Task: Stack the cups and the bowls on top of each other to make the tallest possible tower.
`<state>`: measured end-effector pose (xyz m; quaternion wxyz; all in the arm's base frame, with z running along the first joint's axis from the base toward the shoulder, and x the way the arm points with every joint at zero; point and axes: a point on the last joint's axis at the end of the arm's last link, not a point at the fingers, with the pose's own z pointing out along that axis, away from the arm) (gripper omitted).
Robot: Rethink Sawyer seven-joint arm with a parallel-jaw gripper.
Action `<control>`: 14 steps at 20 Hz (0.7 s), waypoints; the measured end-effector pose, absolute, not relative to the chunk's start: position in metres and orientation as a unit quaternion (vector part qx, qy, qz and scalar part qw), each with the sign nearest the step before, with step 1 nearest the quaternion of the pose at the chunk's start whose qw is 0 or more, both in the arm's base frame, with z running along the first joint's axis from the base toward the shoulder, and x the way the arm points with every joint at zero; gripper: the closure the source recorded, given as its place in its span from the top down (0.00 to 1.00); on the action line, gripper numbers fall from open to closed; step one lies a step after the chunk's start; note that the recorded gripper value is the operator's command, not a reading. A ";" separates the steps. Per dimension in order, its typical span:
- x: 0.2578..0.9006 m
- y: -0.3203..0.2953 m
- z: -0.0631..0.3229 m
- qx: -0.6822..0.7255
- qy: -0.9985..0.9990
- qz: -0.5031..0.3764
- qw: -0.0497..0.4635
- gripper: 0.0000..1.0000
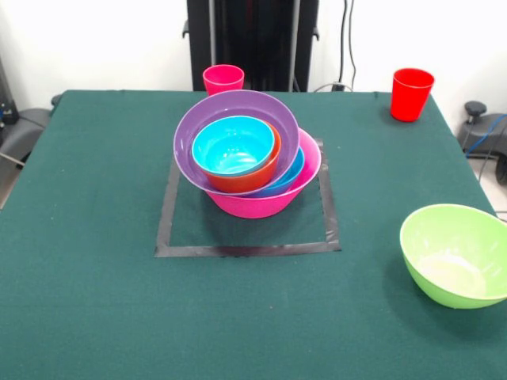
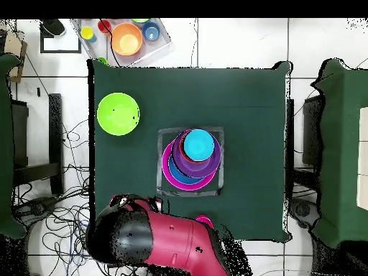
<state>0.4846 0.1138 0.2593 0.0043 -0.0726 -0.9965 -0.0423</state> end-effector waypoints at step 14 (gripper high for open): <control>0.496 0.121 0.191 -0.066 -0.997 -0.026 -0.024 1.00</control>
